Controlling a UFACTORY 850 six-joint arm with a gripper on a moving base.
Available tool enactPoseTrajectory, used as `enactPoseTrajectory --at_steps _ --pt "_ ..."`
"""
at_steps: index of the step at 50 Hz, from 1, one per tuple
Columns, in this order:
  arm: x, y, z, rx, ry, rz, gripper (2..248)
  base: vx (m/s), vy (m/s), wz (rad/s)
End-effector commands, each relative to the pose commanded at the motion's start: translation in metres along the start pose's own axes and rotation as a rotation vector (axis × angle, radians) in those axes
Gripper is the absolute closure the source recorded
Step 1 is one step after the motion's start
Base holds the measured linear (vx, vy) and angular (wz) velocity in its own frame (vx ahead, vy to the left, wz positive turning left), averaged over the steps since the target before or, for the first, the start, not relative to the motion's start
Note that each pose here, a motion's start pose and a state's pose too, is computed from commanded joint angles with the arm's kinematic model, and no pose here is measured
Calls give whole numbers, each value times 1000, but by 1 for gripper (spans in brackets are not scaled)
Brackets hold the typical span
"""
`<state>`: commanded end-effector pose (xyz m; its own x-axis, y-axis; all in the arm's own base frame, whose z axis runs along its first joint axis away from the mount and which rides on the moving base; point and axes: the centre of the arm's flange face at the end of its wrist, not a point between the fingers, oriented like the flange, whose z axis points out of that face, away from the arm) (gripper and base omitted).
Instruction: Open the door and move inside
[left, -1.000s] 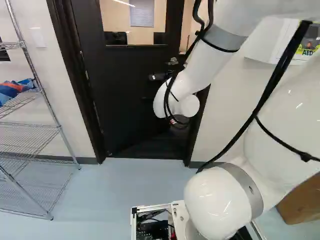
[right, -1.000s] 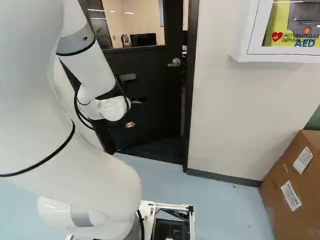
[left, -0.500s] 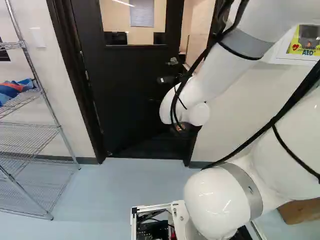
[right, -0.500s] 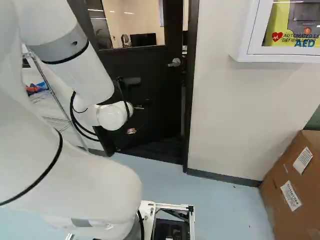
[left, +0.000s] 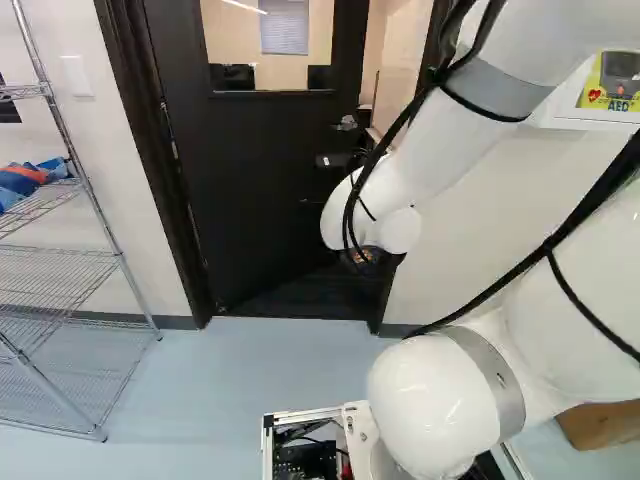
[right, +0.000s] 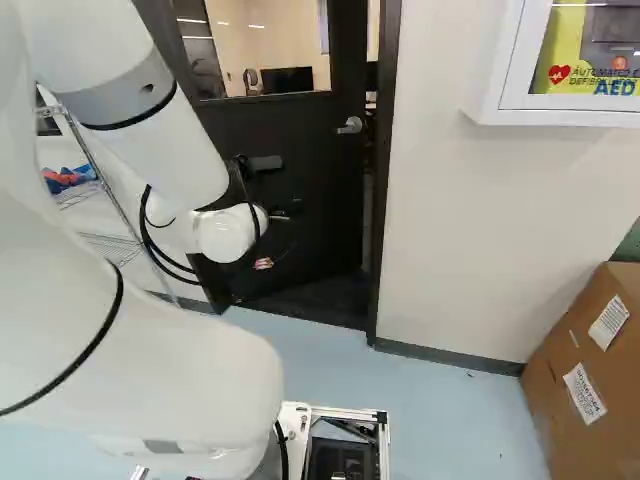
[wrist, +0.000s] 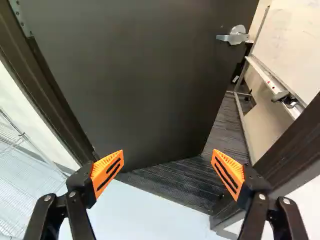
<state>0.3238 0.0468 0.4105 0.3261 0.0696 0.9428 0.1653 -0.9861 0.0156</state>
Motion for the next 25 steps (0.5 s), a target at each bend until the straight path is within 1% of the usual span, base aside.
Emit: enactPoseTrajectory --at_steps 25 --pt "0 0 0 0 0 0 3 76 5 -11"
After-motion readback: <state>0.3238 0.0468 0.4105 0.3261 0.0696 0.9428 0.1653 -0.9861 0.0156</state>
